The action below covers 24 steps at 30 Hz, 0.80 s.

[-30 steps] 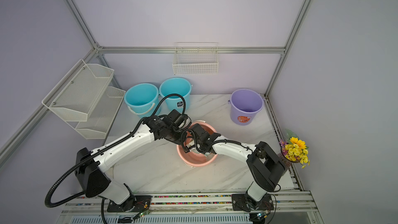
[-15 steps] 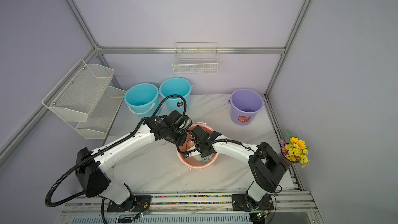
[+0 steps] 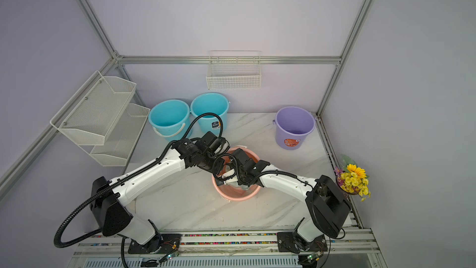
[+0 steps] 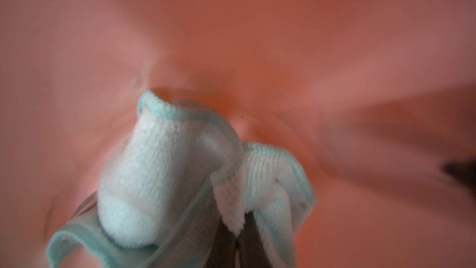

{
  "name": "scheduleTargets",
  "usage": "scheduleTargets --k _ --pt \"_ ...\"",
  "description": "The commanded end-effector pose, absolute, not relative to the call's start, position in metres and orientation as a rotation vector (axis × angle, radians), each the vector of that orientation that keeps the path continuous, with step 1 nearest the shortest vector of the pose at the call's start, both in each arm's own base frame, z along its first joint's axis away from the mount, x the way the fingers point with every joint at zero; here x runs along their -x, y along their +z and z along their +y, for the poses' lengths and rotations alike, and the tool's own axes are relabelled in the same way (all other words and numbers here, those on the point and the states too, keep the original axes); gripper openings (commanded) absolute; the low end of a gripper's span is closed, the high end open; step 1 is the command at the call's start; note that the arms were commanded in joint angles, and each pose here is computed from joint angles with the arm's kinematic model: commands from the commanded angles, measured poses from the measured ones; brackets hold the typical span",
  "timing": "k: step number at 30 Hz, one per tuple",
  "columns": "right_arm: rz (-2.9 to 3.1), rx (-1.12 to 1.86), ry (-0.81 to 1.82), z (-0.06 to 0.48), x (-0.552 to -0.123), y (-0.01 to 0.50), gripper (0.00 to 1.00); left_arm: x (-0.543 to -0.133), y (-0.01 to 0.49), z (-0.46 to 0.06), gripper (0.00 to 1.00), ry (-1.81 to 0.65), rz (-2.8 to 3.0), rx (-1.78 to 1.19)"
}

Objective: Wipe the inside of the bucket with a cloth
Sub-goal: Wipe the dirt from the inside of the bucket.

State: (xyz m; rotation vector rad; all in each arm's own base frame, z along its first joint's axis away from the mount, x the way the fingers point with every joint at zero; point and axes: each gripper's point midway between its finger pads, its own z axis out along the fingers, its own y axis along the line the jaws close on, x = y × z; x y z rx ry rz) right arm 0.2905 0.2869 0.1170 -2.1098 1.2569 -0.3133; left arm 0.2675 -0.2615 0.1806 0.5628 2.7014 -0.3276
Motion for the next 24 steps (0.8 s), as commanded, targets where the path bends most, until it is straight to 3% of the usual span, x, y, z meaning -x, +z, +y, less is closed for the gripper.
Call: scheduleTargets --k 1,12,24 --pt "1.049 1.995 -0.399 0.317 -0.309 0.155 0.0 -0.284 0.222 -0.301 0.0 -0.557 2.539 -0.517" --pt "0.998 1.998 -0.766 0.302 -0.352 0.157 0.0 -0.28 0.221 -0.294 0.0 -0.547 2.548 -0.484" --pt "1.198 2.203 -0.78 0.252 -0.325 0.121 0.0 -0.281 0.22 -0.287 0.0 -0.502 2.555 -0.459"
